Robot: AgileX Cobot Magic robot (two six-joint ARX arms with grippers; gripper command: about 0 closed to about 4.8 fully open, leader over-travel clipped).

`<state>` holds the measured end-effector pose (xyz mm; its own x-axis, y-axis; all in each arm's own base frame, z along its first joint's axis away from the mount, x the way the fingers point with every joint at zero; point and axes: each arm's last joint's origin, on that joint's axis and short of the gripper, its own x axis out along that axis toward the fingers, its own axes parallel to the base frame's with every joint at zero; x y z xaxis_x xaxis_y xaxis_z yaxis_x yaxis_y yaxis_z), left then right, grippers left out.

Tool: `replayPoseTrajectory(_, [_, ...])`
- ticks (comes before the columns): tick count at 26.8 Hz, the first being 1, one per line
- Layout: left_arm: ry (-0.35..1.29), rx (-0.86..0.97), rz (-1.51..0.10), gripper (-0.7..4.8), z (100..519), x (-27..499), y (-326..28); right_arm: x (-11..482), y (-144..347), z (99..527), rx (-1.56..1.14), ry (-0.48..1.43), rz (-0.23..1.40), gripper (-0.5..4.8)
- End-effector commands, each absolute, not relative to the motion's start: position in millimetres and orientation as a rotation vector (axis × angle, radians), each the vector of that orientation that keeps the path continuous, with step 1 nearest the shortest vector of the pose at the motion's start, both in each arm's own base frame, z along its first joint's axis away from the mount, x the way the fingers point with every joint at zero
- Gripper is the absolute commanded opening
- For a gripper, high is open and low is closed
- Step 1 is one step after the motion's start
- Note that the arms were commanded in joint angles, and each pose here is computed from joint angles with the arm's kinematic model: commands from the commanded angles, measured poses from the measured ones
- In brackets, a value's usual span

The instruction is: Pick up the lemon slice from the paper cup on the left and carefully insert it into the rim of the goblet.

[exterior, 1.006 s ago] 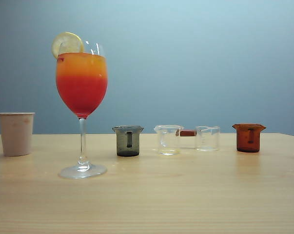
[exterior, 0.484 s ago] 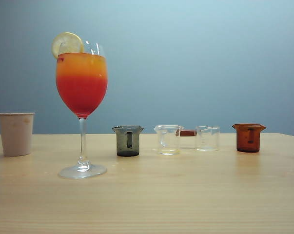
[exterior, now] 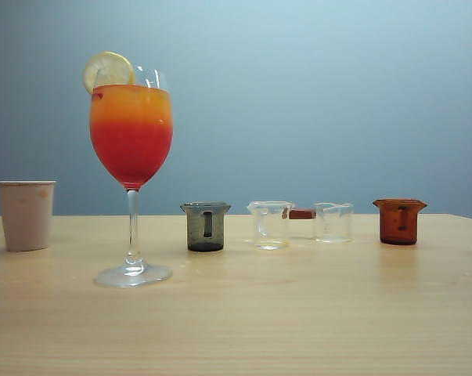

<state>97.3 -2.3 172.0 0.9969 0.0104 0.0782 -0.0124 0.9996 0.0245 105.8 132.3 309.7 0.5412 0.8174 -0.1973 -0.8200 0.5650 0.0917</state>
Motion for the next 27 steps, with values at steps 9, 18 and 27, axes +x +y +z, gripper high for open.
replayPoseTrajectory(9, [-0.088, 0.022, 0.01, -0.05, 174, 97, -2, 128, 110, 312, -0.001, 0.192, 0.668, -0.01])
replayPoseTrajectory(18, [-0.088, 0.022, 0.01, -0.05, 174, 97, -2, 140, 48, 282, -0.021, 0.11, 0.267, -0.01])
replayPoseTrajectory(27, [-0.088, 0.022, 0.01, -0.05, 174, 97, -2, 107, 21, 234, 0.01, -0.077, 0.131, -0.01])
